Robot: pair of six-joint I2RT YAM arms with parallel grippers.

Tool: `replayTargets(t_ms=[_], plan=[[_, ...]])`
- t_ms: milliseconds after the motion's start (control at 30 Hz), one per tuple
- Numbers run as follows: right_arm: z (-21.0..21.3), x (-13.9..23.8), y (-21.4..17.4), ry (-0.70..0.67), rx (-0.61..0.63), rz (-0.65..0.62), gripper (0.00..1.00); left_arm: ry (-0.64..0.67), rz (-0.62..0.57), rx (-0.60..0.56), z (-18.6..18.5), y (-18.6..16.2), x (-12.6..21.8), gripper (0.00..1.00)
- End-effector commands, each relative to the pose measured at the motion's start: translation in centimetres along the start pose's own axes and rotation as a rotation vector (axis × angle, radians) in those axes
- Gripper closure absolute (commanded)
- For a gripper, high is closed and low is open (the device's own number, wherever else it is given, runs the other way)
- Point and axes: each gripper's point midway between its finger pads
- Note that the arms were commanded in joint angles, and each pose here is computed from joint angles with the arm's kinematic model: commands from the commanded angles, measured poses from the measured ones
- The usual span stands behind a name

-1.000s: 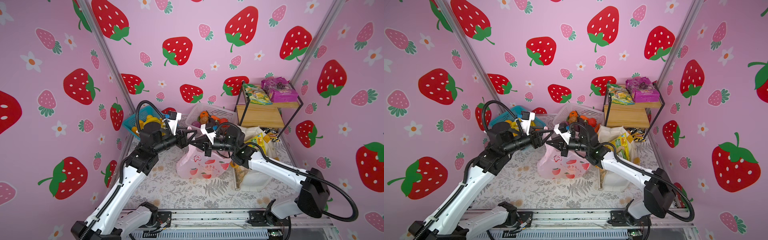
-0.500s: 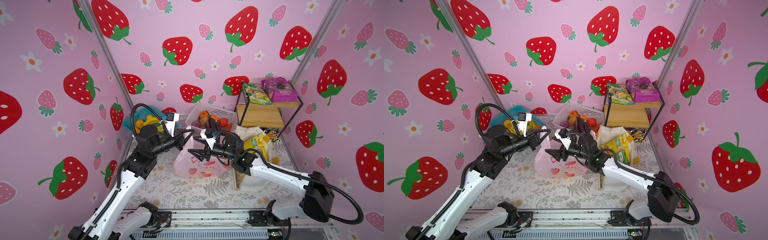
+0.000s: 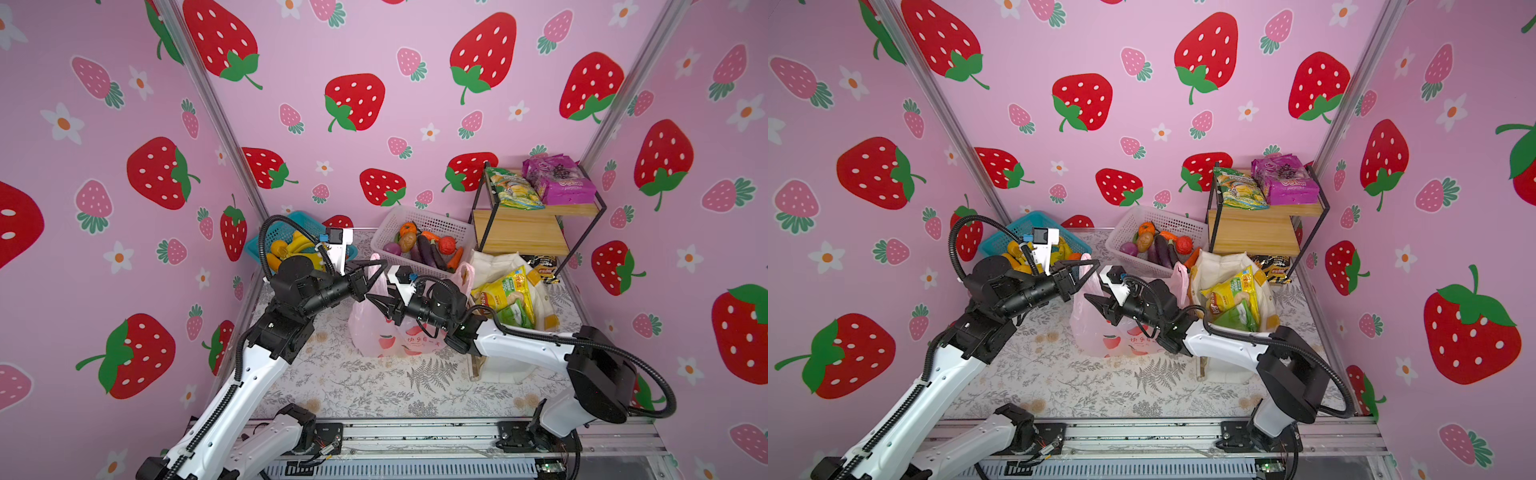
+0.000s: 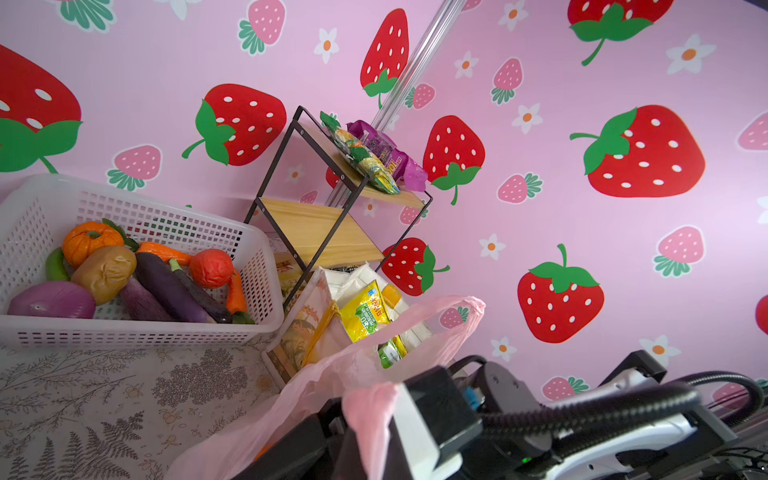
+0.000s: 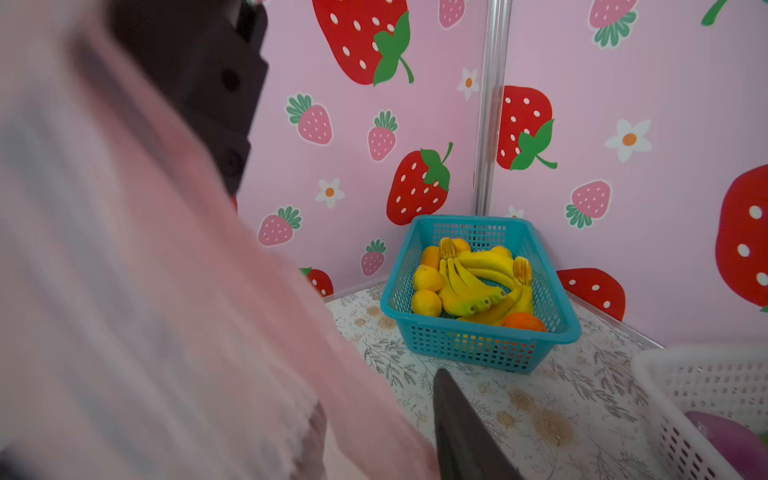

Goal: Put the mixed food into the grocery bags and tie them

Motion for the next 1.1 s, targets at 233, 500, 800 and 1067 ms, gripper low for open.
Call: replayTargets(t_ms=[233, 500, 800, 1067], plan=[[0.8, 0.8, 4.0, 0.011, -0.027, -0.118, 0.46, -0.018, -0.067, 0.012, -0.4, 1.2, 0.0, 1.0], [3.0, 0.8, 7.9, 0.016, -0.042, -0.222, 0.21, 0.009, -0.103, 0.056, 0.2, 1.5, 0.3, 1.0], [-3.4, -0.7, 2.3, -0.412, -0.206, -0.12, 0.51, 0.025, -0.15, 0.103, 0.4, 2.0, 0.8, 1.0], [-4.7, 0.9, -1.9, -0.513, -0.131, -0.008, 0.59, 0.051, -0.151, 0.087, 0.9, 2.1, 0.7, 1.0]])
Point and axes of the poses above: each gripper's point midway between its finger pads, its own x axis back along the fingers, its own z axis along the line the jaws close on, y = z × x, and after that the axes turned 1 degree about x, right-handed
